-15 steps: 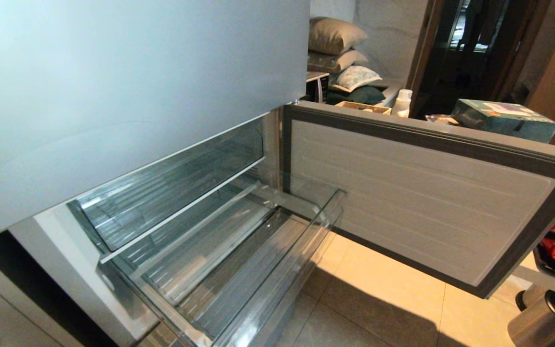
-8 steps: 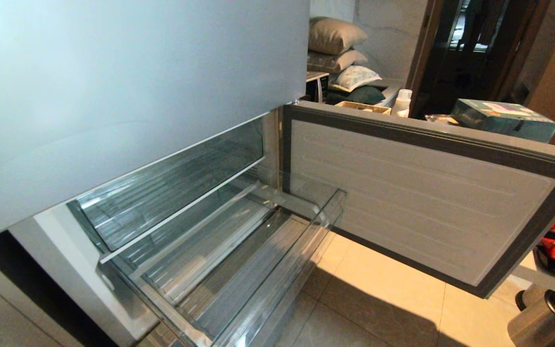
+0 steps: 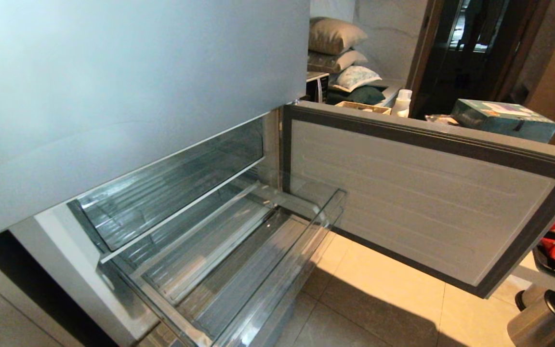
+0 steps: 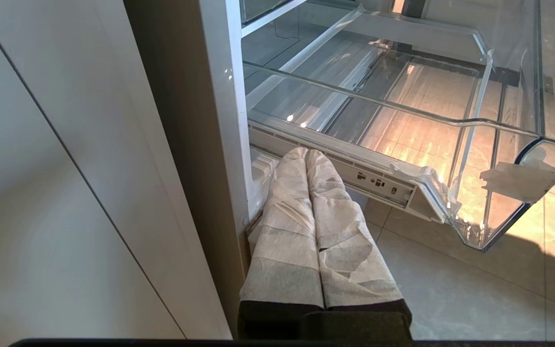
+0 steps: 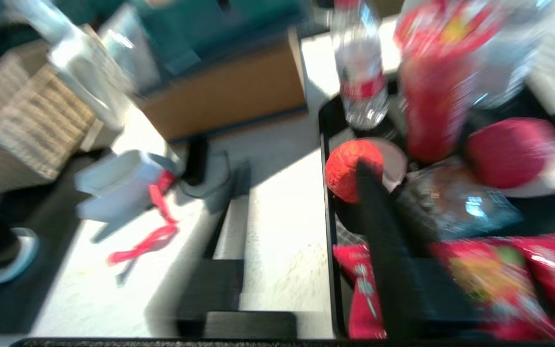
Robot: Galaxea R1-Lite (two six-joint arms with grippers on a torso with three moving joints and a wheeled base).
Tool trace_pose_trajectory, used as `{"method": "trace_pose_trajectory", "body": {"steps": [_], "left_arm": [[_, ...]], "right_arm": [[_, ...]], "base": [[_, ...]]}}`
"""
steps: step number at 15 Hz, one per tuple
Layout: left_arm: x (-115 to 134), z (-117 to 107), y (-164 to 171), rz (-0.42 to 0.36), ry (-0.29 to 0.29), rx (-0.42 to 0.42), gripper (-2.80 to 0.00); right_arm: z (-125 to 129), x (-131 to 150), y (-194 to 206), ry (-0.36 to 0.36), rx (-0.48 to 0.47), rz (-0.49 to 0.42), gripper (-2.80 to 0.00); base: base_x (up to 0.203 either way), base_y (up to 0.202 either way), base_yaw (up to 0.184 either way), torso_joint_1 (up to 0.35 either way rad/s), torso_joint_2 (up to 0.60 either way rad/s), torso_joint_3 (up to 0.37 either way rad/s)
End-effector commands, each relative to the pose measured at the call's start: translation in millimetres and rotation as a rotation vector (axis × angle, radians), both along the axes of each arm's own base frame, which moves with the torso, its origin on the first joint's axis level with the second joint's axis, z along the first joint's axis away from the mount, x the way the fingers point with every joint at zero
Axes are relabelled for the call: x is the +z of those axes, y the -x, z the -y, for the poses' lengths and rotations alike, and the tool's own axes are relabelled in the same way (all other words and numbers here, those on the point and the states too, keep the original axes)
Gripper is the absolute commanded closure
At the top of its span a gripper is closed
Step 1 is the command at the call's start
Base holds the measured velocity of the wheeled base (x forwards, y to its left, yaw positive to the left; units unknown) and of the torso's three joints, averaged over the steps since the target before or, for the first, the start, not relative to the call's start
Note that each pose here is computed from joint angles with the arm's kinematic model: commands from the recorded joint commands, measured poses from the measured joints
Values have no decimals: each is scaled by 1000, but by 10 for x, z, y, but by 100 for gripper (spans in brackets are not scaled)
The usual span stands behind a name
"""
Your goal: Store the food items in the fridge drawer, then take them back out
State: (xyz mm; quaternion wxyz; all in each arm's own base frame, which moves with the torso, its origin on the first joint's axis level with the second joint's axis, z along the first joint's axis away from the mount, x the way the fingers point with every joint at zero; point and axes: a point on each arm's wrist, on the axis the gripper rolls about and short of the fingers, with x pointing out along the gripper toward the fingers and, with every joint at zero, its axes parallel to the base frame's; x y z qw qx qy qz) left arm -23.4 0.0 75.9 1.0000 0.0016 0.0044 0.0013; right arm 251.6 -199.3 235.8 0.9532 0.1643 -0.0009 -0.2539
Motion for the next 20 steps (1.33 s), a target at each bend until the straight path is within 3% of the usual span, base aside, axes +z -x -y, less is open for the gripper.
{"method": "trace_pose_trajectory", "body": {"steps": [1,4,6,8,10,12,14,16,18,20], "left_arm": [[0,0,0,0,0,1,0],[0,0,0,0,0,1,0],[0,0,0,0,0,1,0],[0,0,0,0,0,1,0],[0,0,0,0,0,1,0],[0,0,0,0,0,1,0],[0,0,0,0,0,1,0],[0,0,0,0,0,1,0],[0,0,0,-1,0,1,0],[0,0,0,0,0,1,0]], "right_arm": [[-642,563,785,144,-8,164,0],[-1366,633,1450,260,93,271,0],[-1768,412,1753,289,281,291,0],[-1970,-61,1986,290,481,215,0],[-2020,-689,2100,279,595,14,0],[-2014,-1155,2282,285,623,-111,0],[-2000,-1377,2457,308,630,-152,0],[-1993,-1567,2543,320,632,-258,0],[-1992,-1580,2590,339,596,-212,0],[-1993,-1598,2696,382,557,-83,0]], "base": [[0,0,0,0,0,0],[0,0,0,0,0,0],[0,0,0,0,0,0],[0,0,0,0,0,0],[0,0,0,0,0,0],[0,0,0,0,0,0],[0,0,0,0,0,0],[0,0,0,0,0,0],[0,0,0,0,0,0],[0,0,0,0,0,0]]}}
